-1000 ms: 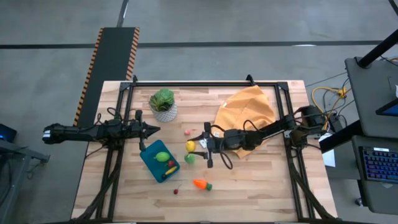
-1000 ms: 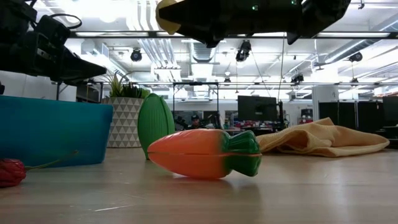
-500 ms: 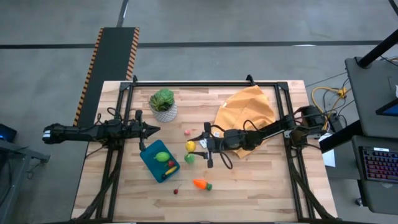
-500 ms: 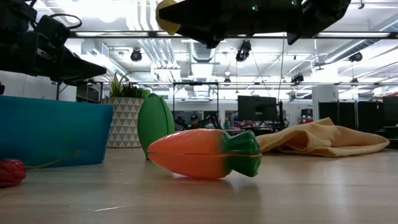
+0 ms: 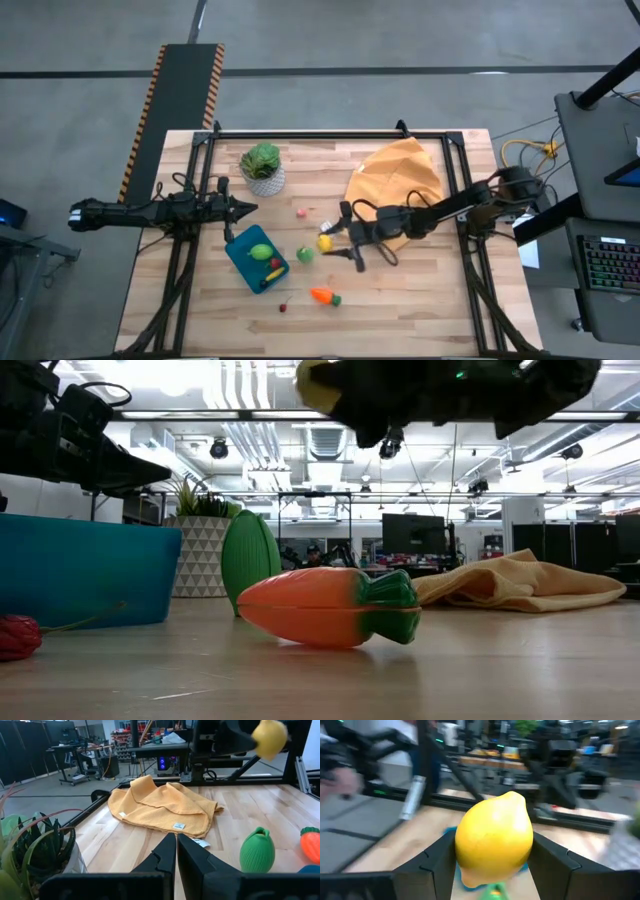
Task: Pick and placing Produce into tupperware
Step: Put the yellow lemon into the blue bin
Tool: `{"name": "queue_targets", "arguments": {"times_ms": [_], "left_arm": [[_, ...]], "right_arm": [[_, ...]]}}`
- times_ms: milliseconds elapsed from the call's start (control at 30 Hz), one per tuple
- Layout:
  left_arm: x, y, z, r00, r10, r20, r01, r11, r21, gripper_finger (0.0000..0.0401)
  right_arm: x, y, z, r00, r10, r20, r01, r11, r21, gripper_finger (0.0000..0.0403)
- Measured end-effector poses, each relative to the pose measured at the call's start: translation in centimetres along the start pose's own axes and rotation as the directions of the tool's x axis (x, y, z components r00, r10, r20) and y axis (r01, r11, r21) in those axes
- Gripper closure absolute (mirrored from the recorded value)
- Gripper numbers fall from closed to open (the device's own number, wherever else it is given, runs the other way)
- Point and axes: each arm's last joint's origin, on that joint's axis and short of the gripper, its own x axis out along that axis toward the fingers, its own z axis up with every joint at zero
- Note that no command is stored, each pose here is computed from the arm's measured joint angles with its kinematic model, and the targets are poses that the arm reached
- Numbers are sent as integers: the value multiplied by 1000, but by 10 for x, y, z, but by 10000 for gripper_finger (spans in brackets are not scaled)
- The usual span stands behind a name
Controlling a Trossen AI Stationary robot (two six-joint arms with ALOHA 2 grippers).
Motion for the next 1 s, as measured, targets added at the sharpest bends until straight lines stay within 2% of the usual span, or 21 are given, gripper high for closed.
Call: {"name": "queue_targets", "arguments": {"times_ms": [200,333,433,633,1000], "left_arm": [[0,0,0,1000,0,0,0,1000,0,401],[0,0,0,1000,0,0,0,1000,0,401],[0,0,0,1000,0,0,0,1000,0,401],[0,0,0,1000,0,-1,0,1000,0,401],[0,0,0,1000,0,-1,0,1000,0,401]], "right_arm": [[-13,6,11,976,201,80,-203,979,17,206],[-16,10,21,922,339,188,-339,940,-32,206],[-18,12,23,877,430,216,-427,902,-63,206],[-19,13,26,857,458,236,-453,888,-76,206],[-18,13,26,862,448,238,-445,893,-71,206]]}}
